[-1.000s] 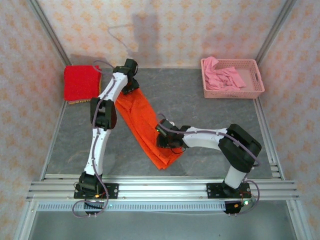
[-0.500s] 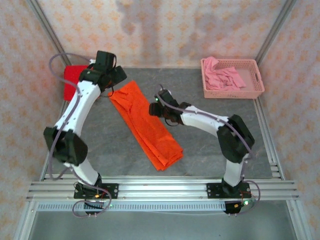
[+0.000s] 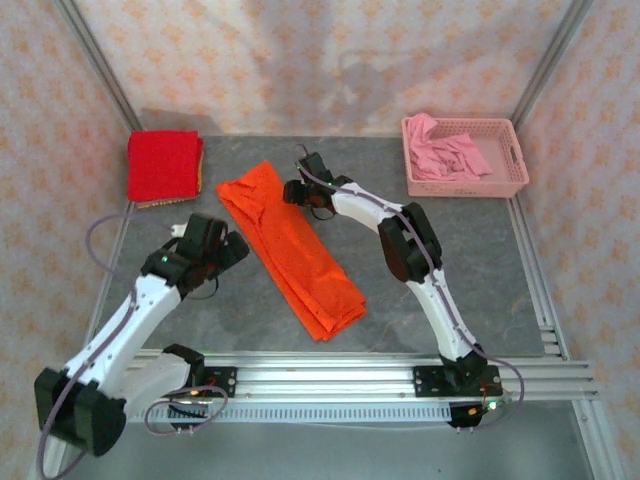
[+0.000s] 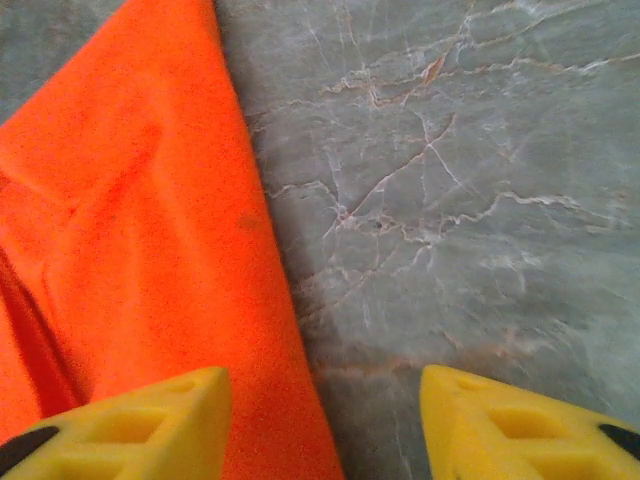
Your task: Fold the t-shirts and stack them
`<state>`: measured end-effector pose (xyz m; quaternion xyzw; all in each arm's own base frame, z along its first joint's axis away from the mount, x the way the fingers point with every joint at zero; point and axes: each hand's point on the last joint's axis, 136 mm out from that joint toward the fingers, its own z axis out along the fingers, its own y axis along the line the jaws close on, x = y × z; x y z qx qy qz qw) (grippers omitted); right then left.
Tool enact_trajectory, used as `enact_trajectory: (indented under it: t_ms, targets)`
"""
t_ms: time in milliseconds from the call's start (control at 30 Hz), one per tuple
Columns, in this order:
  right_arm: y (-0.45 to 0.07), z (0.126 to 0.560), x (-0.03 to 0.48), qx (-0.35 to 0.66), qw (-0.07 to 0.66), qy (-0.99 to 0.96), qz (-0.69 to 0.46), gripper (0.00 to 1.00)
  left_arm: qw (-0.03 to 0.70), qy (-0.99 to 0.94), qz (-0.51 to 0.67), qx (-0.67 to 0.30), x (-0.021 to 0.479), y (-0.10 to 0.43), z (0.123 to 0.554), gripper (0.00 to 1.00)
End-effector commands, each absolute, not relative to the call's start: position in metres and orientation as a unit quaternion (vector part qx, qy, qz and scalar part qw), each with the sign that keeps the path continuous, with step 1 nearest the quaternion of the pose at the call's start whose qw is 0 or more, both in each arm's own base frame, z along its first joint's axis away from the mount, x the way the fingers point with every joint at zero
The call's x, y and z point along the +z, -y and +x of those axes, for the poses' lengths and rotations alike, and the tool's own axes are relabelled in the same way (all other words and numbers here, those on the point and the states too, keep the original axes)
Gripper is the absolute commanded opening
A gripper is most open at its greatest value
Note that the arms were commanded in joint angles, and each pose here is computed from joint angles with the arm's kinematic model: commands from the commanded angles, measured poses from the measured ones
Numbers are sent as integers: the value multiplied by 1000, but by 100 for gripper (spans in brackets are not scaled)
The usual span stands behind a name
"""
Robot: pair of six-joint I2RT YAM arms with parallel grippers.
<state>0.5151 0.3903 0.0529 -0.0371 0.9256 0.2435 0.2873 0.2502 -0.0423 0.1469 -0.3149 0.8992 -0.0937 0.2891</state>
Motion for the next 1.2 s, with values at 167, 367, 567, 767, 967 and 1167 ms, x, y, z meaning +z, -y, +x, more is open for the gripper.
enact_trajectory:
  t_ms: [167,367,567,767,967,1167]
  targets:
    - [-428,526,40,298,247,-920,-66,35,258,-894,-355,-94,122,33,208,97]
    - [-423,535,51,298,258,-916,-72,0,255,-897,-350,-88,118,34,213,97]
    - [-387,551,70,283,279,-916,-53,0,250,-903,-339,-86,113,38,221,97]
    - [-336,565,81,258,302,-918,-23,0,241,-908,-318,-128,106,58,233,96]
    - [-280,571,81,225,311,-924,7,0,226,-919,-270,-179,104,88,247,96]
    - [-223,570,82,207,324,-921,61,0,209,-935,-215,-192,101,116,254,97]
